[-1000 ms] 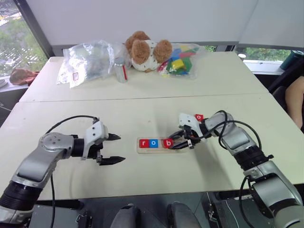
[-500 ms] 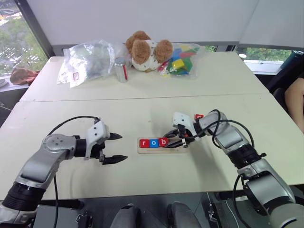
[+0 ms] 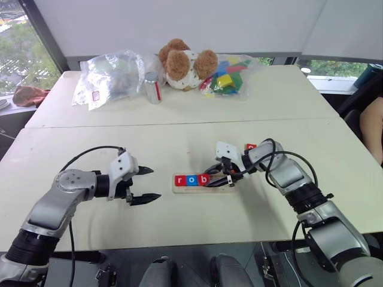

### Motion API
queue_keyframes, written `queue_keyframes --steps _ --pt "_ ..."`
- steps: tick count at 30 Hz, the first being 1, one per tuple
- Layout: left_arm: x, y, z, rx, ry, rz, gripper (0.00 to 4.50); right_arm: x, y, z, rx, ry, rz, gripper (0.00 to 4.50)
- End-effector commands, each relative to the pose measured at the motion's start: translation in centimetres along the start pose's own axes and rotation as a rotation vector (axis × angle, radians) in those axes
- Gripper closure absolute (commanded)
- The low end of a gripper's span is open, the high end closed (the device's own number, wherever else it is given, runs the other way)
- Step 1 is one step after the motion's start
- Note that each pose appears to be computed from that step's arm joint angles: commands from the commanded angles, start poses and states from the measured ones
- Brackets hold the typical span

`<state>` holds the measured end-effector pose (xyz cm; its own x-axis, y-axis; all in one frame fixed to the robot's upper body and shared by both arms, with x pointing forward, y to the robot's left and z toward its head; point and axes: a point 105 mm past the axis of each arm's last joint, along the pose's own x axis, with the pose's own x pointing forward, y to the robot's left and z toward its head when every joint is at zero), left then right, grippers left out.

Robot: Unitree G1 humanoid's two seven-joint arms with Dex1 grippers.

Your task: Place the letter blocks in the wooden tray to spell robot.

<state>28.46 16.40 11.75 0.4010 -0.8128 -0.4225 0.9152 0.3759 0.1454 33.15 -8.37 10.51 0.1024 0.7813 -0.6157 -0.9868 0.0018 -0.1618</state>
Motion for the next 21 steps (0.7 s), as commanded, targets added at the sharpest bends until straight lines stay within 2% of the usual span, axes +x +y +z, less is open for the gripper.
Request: queue_keyframes --steps 1,7,18,20,21 --pt "-0.1 0.4 0.8 0.043 -0.018 0.012 0.0 -0.1 0.0 1.3 -0.031 -0.032 -0.017 2.84" --pt "0.0 0.6 0.7 0.046 -0.019 0.016 0.0 -0.1 -0.4 1.6 -0.021 -0.046 -0.046 0.02" --pt "0.1 0.4 1.8 0.026 -0.057 -0.005 0.0 -3.1 -0.5 4.5 -0.019 -0.13 -0.106 0.02" --pt "-0.1 0.4 2.9 0.029 -0.085 -0.012 0.0 -5.5 -1.9 5.2 0.046 -0.178 -0.24 0.02" --pt "-0.4 0.5 3.5 0.035 -0.095 -0.016 0.0 -7.1 -3.1 4.9 0.103 -0.187 -0.364 0.02"
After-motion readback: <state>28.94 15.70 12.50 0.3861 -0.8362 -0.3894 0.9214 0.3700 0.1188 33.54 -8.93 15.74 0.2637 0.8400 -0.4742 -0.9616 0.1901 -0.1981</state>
